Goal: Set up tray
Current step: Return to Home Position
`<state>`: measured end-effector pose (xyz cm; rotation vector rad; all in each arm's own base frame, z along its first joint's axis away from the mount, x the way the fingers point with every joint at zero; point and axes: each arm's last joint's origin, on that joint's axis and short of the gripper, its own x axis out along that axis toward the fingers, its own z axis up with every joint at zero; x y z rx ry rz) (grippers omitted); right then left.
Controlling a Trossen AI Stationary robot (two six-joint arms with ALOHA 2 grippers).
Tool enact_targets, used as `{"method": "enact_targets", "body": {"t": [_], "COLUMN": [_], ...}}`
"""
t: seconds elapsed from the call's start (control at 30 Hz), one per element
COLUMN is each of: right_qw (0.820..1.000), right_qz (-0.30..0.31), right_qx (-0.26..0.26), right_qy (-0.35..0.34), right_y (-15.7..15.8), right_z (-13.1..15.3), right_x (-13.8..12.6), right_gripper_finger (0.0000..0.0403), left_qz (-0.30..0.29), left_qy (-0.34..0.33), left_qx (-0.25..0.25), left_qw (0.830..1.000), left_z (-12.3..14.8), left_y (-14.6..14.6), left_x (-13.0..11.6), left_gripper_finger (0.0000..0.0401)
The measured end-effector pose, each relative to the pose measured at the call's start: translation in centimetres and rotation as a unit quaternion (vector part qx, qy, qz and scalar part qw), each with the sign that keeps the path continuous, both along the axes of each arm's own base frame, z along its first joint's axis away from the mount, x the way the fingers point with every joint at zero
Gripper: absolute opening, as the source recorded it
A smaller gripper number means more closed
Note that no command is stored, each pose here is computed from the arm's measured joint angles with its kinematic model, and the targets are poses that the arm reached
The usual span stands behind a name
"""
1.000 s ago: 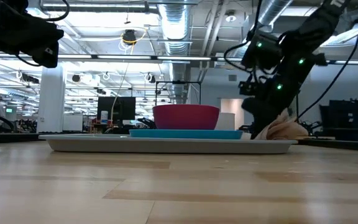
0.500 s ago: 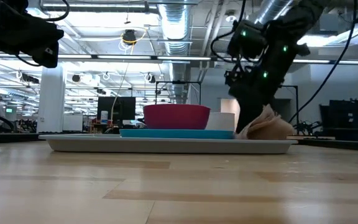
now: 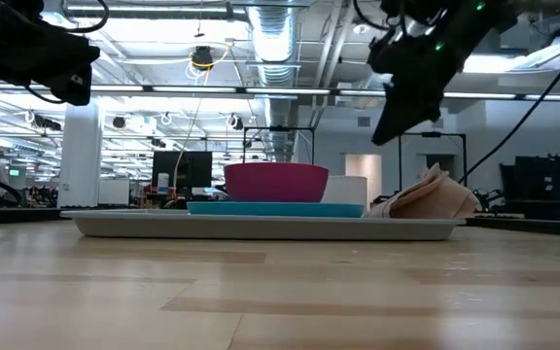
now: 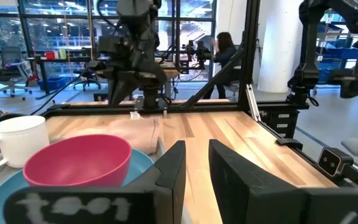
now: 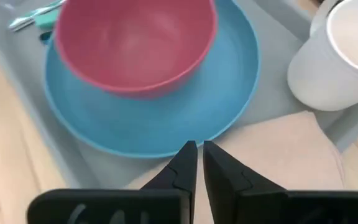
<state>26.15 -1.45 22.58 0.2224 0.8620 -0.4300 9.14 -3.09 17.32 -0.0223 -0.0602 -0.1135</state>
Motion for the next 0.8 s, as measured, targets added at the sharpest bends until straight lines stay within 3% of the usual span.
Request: {"method": "enact_targets", "body": {"t": [0.2, 0.33, 0.5, 0.67, 0.8], "right_qw": [0.998, 0.995, 0.989, 0.969, 0.934], "right_qz": [0.05, 0.069, 0.074, 0.091, 0.092], "right_qx": [-0.019, -0.034, -0.049, -0.068, -0.071], "right_qy": [-0.011, -0.057, -0.121, -0.221, -0.339], "right_y": [1.3, 1.4, 1.3, 1.5, 1.7], "right_z": [1.9, 4.5, 6.8, 5.0, 1.7], "right_x": [-1.6, -3.9, -7.7, -10.5, -11.6], "right_gripper_finger": [0.0039, 0.0048, 0.0049, 0.0049, 0.0049], "left_qz": [0.002, 0.016, 0.045, 0.062, 0.114], "left_qy": [-0.001, -0.004, 0.001, 0.03, 0.023], "left_qx": [0.004, -0.026, -0.02, -0.013, -0.019], "left_qw": [1.0, 1.0, 0.999, 0.998, 0.993], "left_z": [0.0, 0.2, 2.8, 4.5, 4.4], "left_y": [0.0, 0.1, 0.6, 1.1, 1.4], "left_x": [0.0, 0.0, -0.8, -1.7, -1.6], "left_gripper_finger": [0.0059, 0.0059, 0.0059, 0.0059, 0.0059]}}
